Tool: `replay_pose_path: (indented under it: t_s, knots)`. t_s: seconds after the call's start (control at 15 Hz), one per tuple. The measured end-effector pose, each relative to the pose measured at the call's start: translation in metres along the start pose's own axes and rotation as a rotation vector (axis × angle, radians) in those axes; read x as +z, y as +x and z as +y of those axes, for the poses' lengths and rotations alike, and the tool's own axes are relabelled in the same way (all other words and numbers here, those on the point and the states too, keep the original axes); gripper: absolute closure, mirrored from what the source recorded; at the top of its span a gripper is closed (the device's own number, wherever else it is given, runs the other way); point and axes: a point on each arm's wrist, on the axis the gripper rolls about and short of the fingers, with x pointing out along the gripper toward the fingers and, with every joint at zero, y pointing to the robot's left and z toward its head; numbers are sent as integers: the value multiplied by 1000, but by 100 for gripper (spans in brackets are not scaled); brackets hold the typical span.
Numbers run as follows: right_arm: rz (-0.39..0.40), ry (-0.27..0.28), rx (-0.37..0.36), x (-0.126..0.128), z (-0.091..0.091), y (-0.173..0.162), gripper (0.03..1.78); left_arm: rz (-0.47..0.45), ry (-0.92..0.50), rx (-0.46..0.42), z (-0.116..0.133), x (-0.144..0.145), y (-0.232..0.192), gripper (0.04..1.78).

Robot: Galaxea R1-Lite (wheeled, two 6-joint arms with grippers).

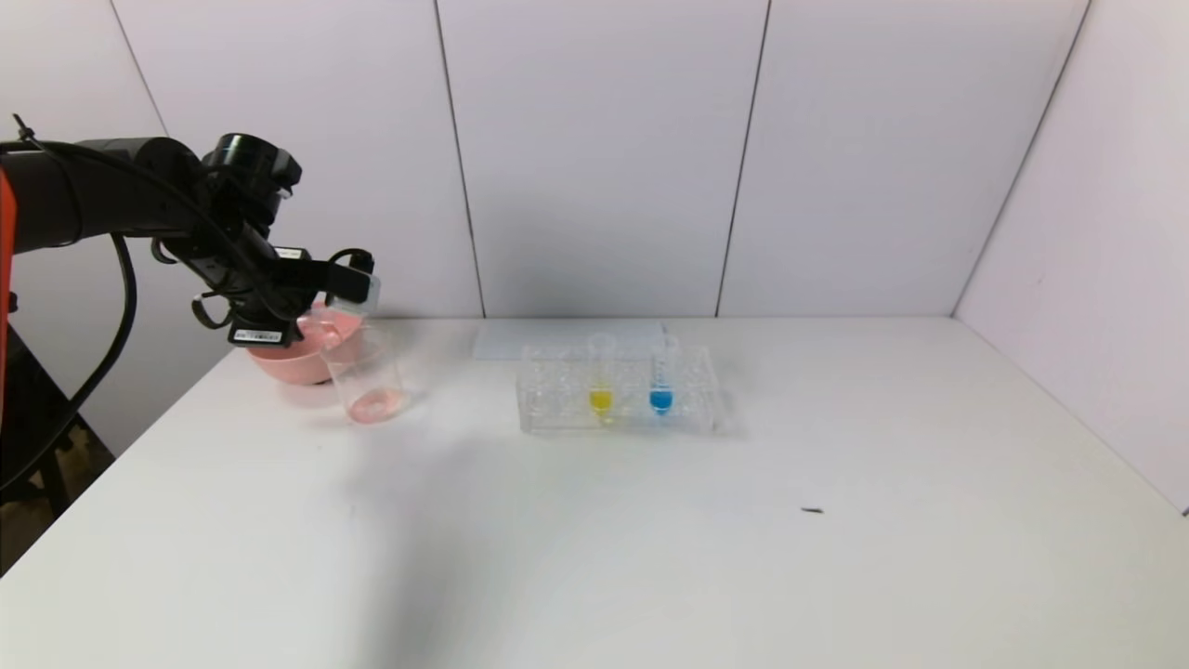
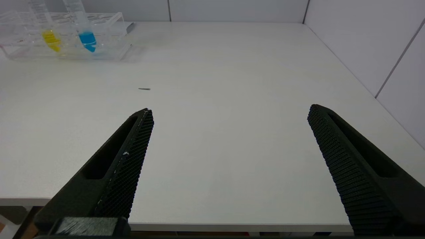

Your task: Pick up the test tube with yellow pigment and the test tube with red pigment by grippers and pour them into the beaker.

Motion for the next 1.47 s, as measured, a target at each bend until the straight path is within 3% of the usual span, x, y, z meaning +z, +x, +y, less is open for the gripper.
replay_pose_path:
  t_s: [1.47]
  knots:
    - [0,0,0,0,0,0,11,85,58,8,0,9,-1,138]
